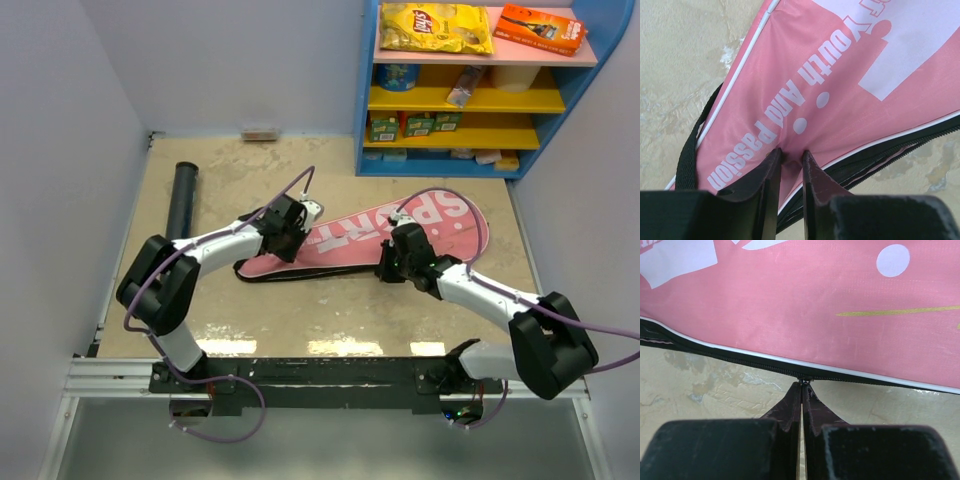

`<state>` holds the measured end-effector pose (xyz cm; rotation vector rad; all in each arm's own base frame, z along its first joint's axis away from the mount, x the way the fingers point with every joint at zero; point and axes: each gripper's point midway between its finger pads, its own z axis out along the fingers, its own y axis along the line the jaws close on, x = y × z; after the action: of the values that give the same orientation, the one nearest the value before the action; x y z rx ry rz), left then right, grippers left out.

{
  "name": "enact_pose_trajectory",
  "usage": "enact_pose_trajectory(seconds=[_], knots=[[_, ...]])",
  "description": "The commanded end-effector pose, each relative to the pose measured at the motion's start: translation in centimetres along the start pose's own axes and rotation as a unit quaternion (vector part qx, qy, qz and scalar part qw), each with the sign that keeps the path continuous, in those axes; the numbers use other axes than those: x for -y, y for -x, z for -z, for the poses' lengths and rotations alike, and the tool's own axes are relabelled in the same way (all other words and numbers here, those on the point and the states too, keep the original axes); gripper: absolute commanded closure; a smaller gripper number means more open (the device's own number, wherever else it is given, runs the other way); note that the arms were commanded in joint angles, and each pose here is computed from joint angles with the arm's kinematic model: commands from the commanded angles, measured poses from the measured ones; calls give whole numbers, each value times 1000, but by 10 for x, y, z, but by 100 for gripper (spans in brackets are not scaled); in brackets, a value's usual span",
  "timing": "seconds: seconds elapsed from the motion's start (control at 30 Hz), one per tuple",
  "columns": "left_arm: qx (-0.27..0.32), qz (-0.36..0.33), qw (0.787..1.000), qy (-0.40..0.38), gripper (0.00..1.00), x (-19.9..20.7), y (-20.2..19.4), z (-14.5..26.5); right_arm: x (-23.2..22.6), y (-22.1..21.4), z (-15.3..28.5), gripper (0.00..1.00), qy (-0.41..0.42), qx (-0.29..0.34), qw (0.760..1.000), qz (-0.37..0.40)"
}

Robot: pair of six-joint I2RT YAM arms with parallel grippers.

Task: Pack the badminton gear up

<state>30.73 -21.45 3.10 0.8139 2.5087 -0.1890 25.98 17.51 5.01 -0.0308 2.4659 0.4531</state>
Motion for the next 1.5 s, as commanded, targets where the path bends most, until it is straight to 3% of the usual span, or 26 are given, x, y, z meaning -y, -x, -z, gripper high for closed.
enact_pose_trajectory(seconds=[0.0, 0.33, 0.63, 0.77, 1.0, 1.1, 1.47], knots=[[-149, 51, 983, -95, 89, 55, -96, -25, -1, 4, 5, 100, 10, 13, 1000, 1], [-143, 39, 974, -171, 98, 141, -105, -37, 5, 6, 6, 100, 14, 5, 1000, 3], [-114, 36, 964, -239, 99, 189, -82, -35, -57, -14, 8, 100, 107, -18, 994, 33], [-92, 50, 961, -258, 99, 199, -67, -32, -92, -40, 2, 100, 135, -44, 989, 45], [-31, 81, 950, -301, 99, 214, -35, -13, -119, -72, 7, 100, 191, -58, 980, -9], [6, 99, 938, -332, 99, 224, -17, -2, -139, -71, 16, 100, 238, -45, 969, -41], [44, 111, 918, -379, 100, 239, -2, 21, -168, -67, 45, 100, 301, -15, 948, -107]])
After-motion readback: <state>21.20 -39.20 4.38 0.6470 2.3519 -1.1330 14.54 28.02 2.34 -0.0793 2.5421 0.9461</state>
